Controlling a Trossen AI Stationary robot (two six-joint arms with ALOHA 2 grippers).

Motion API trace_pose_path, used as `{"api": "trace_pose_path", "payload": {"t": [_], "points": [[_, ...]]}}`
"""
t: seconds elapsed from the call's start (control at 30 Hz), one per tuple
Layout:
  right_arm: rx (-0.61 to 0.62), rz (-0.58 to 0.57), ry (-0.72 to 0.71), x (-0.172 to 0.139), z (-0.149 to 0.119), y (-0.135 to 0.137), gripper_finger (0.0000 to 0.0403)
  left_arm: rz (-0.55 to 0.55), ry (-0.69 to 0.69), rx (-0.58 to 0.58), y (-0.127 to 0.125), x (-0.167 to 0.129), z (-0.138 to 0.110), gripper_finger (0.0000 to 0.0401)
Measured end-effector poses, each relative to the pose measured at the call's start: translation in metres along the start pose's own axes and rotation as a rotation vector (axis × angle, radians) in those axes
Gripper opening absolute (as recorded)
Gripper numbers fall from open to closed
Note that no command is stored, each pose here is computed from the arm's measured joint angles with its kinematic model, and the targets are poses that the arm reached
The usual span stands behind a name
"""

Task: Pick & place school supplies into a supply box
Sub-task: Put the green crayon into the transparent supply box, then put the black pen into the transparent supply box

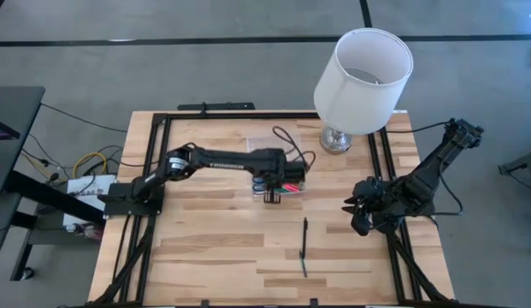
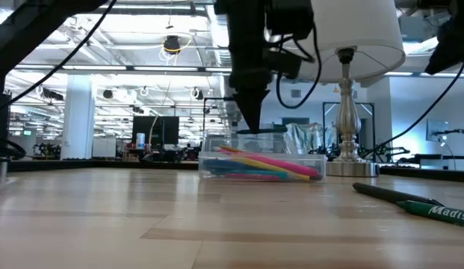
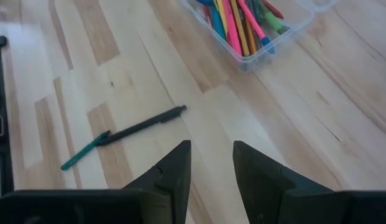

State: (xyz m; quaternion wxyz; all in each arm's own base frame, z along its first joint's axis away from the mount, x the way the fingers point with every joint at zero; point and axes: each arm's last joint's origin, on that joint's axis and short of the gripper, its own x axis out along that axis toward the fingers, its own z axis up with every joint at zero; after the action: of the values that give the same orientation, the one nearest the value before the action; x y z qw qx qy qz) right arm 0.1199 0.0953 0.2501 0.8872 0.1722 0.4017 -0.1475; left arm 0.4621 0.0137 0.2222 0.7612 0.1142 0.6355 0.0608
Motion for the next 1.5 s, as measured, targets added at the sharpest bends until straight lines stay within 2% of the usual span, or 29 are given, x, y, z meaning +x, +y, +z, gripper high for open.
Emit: {"api": "trace_pose_path", "payload": {"t": [0.2, 0.3, 0.4, 0.6, 0.7, 0.9, 1.0, 1.23, 1.37, 1.5], "points": [[0.011, 0.007, -0.024, 0.0, 0.001, 0.001, 0.0111, -0.011, 0.008, 0.038, 0.033, 0.008, -0.005, 0.0039], [0.013, 0.009, -0.025, 0.0, 0.001, 0.002, 0.0111, -0.094, -0.021, 0.096, 0.039, 0.009, -0.005, 0.0047], [0.022, 0.009, -0.025, 0.0, 0.001, 0.002, 0.0111, -0.074, -0.043, 0.125, 0.04, 0.009, -0.003, 0.0066], [0.063, 0.011, -0.025, 0.0, 0.001, 0.002, 0.0111, 0.043, -0.013, 0.07, 0.044, 0.009, -0.004, 0.01], [0.093, 0.012, -0.025, 0.0, 0.001, 0.002, 0.0111, 0.005, 0.051, 0.019, 0.043, 0.004, -0.01, 0.0105], [0.088, -0.005, -0.019, 0.009, -0.001, 0.011, 0.0111, -0.198, 0.068, -0.139, 0.03, -0.028, -0.01, 0.0098], [0.082, -0.017, -0.013, 0.019, -0.003, 0.02, 0.0111, -0.229, 0.011, -0.163, 0.013, -0.052, -0.006, 0.0094], [0.053, -0.043, 0.002, 0.052, -0.013, 0.047, 0.0111, -0.118, -0.141, -0.115, -0.043, -0.122, -0.017, 0.0086], [0.089, 0.034, -0.03, 0.063, -0.013, 0.063, 0.0111, -0.047, -0.221, -0.074, -0.068, -0.163, -0.034, 0.0086], [0.125, 0.153, -0.064, 0.065, -0.008, 0.077, 0.0111, -0.017, -0.3, -0.069, -0.081, -0.201, -0.057, 0.0086]]}}
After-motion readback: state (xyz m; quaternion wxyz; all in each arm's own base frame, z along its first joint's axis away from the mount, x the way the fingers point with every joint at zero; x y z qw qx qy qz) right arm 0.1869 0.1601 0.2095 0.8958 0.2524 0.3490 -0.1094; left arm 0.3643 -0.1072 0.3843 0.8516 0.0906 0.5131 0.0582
